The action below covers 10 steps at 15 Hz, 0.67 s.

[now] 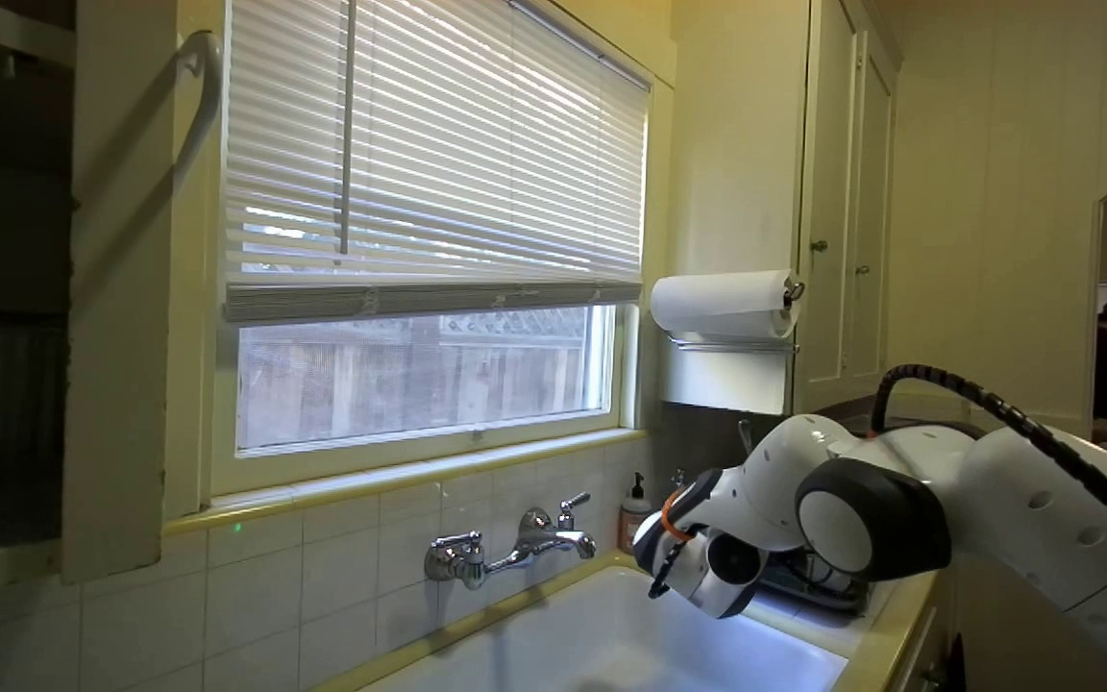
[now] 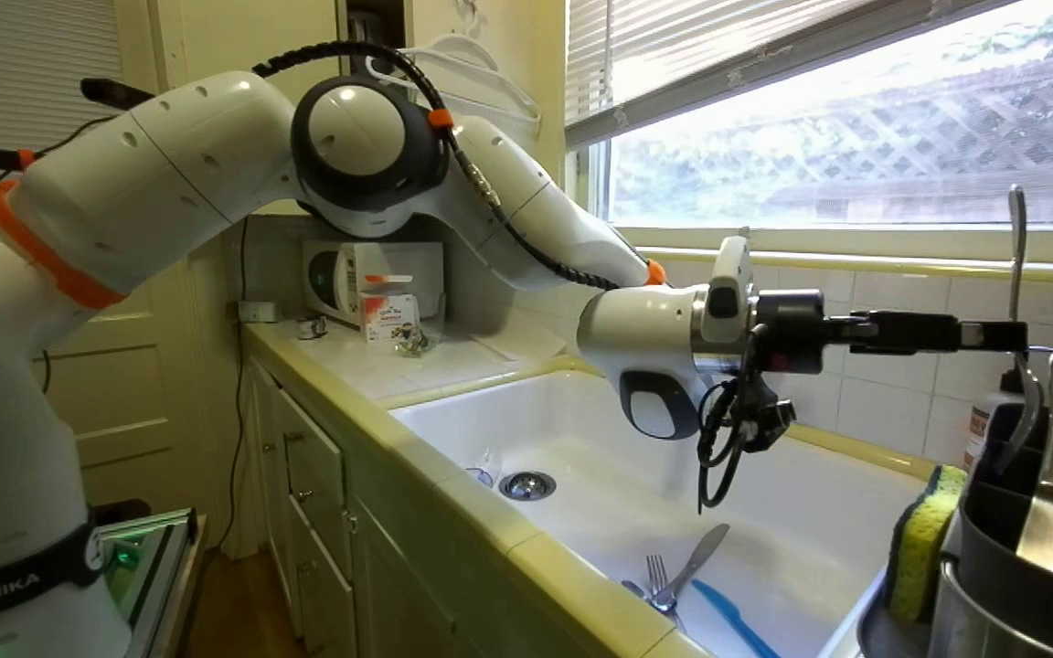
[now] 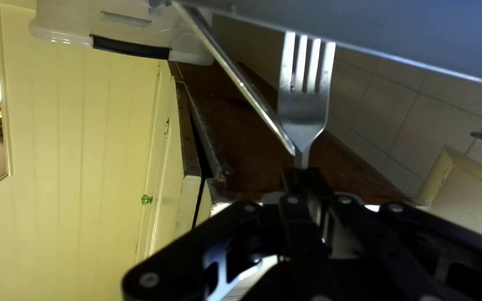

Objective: Put the silver fork from the sink on the dishrack.

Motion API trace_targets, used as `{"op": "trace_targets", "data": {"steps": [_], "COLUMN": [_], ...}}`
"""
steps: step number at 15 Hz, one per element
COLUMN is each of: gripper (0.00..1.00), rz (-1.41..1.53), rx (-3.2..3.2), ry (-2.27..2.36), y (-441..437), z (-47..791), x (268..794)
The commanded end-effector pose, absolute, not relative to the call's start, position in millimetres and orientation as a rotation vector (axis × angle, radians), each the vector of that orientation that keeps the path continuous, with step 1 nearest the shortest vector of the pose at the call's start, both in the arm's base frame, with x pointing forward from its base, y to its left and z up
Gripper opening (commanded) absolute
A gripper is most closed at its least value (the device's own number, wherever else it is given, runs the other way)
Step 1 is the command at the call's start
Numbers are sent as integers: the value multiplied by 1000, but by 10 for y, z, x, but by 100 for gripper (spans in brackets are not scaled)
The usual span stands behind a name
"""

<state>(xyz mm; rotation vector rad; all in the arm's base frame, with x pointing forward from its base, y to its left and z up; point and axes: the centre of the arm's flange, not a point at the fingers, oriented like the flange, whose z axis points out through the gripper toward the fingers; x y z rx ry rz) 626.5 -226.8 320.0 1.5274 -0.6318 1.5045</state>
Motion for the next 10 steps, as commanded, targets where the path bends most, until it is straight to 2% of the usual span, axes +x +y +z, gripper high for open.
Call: {"op": "trace_targets", "data": {"steps": [1, 2, 3, 5, 10], "gripper": [2, 2, 34, 42, 80], "rz": [1475, 1459, 1453, 1437, 1394], "rx": [1490, 1488, 1487, 1480, 1394], "ry": [-667, -687, -709, -768, -910], "y": [-2175, -2148, -2129, -2102, -1955], "z": [2994, 2957, 2922, 2873, 3126], "x": [6475, 6448, 6439, 6392, 6202]}}
